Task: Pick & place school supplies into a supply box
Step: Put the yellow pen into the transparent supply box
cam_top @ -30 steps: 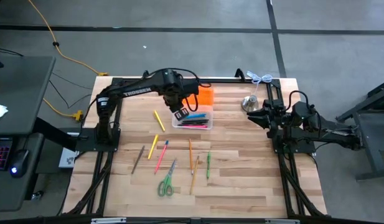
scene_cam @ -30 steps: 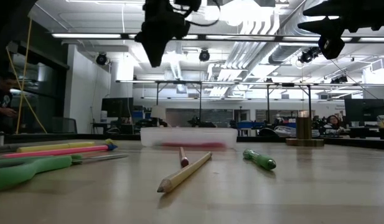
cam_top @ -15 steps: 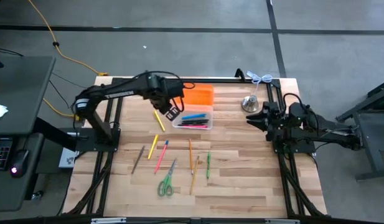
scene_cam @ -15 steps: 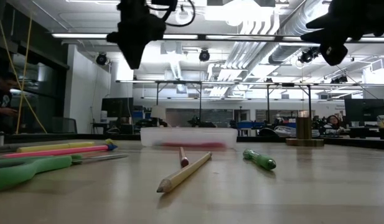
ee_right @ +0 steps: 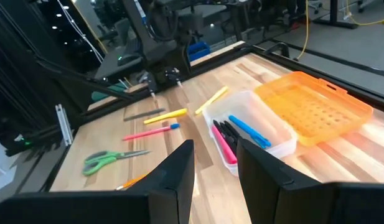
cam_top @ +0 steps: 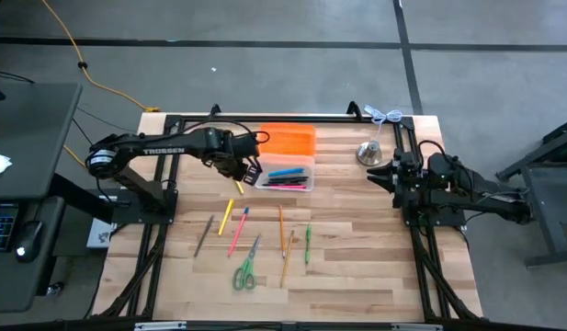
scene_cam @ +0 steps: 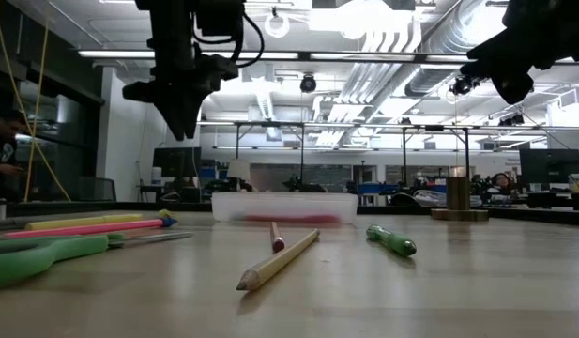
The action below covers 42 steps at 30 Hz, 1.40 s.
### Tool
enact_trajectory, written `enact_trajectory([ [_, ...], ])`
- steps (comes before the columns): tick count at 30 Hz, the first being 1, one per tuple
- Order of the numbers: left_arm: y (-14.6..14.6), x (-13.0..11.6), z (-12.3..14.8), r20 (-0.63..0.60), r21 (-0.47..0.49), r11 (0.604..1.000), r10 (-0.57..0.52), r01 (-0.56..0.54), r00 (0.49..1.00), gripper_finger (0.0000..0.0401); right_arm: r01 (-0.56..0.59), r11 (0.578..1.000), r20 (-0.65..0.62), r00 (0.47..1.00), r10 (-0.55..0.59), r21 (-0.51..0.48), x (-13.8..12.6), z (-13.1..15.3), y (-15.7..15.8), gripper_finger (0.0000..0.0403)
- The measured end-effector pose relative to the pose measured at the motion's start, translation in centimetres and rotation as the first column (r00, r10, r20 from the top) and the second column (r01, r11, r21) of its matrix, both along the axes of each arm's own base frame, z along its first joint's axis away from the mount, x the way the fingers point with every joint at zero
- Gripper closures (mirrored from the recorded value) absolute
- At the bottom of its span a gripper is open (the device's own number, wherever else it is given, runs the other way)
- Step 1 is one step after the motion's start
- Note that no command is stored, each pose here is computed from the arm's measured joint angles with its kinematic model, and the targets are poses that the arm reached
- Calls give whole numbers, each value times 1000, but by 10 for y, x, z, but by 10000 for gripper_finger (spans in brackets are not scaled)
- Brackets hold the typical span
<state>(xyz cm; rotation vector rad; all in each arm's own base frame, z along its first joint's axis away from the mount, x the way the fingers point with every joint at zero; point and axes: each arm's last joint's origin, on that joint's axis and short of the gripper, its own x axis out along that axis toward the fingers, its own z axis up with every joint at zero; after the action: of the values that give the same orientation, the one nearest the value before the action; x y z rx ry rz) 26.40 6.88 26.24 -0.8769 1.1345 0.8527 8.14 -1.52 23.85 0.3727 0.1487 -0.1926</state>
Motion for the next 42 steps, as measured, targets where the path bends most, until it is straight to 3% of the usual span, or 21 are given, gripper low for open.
enact_trajectory([
  [8,7,-3,-8,-1,63,984,166,-165,986,291,32,999,15,999,-31,-4,-14,-2,2,304],
  [21,45,-20,-37,23,-5,926,379,-379,925,290,65,998,69,995,-65,11,-20,0,2,304],
  [28,61,-31,-49,19,-63,898,437,-436,899,290,87,996,69,994,-87,11,-21,0,2,304],
  [36,58,-39,-62,-27,-93,880,465,-466,885,290,111,994,69,991,-112,9,-21,0,1,304],
  [42,60,-35,-62,13,-101,870,486,-482,874,290,113,994,68,991,-113,8,-21,0,1,304],
])
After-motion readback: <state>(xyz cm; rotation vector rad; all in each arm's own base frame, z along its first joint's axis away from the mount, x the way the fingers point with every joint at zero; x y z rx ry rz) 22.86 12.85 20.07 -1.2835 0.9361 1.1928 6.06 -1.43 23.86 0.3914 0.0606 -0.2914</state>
